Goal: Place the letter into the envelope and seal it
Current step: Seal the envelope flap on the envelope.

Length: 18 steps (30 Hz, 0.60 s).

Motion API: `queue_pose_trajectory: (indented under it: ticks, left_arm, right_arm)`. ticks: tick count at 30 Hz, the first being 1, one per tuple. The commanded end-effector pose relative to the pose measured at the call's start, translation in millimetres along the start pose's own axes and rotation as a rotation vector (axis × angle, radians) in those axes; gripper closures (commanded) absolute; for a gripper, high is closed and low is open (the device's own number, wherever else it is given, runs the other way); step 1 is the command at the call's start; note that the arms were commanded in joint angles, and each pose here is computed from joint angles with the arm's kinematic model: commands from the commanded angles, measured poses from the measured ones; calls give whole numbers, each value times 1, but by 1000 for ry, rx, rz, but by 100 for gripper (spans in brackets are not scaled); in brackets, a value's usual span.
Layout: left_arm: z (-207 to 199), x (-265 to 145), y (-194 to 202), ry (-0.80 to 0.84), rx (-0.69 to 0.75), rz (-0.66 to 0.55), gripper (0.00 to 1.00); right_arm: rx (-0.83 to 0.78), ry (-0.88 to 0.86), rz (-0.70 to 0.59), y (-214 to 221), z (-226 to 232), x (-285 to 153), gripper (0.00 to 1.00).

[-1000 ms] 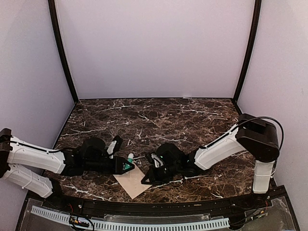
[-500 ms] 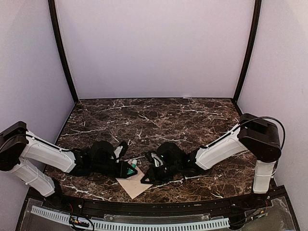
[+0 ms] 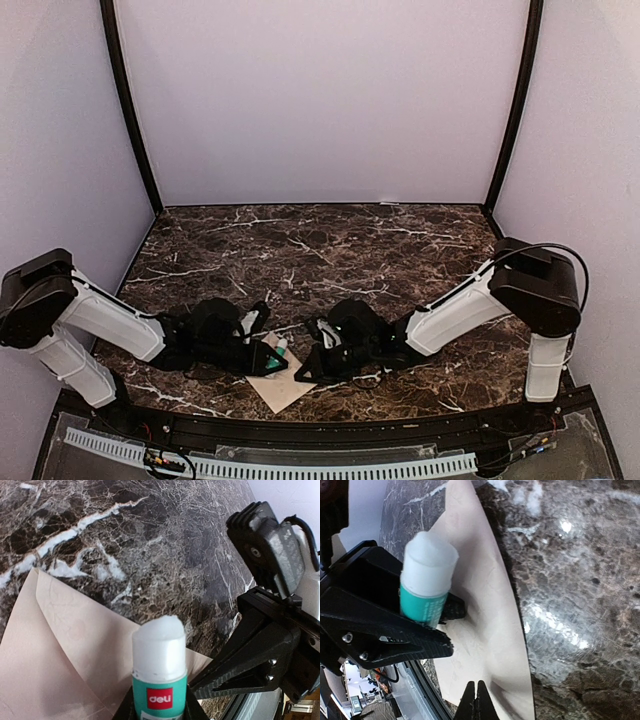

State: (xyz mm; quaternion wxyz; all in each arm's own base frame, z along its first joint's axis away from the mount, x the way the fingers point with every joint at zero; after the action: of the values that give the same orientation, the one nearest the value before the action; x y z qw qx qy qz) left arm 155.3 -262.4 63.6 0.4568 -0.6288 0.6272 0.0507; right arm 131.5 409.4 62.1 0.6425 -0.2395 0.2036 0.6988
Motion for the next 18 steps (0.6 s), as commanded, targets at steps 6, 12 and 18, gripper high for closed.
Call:
queue_pose_trajectory:
  ticks: [6,12,18]
  left_arm:
    - [13,0,11,-46,-23,11,100]
    - [24,-8,14,-80,-44,-4,100]
    - [28,-11,12,-91,-44,-8,100]
  right_arm:
    - [53,77,1,4,-30,10,100]
    - [64,100,6,6,-36,10,100]
    - [69,108,6,5,-37,10,100]
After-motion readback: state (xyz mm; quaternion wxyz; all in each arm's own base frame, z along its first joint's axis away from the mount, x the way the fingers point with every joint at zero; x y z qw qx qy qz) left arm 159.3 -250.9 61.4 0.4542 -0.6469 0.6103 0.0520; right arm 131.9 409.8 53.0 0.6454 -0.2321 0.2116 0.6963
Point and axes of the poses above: each gripper's point midway between its finger pads, its own x axis out along the fingers, its own z axis along the line the jaws close on, y = z × x, the point moved 6 cm from there along -x, back along the fingers, and after that the axes turned 12 degrees about x, right-handed, at the moved point
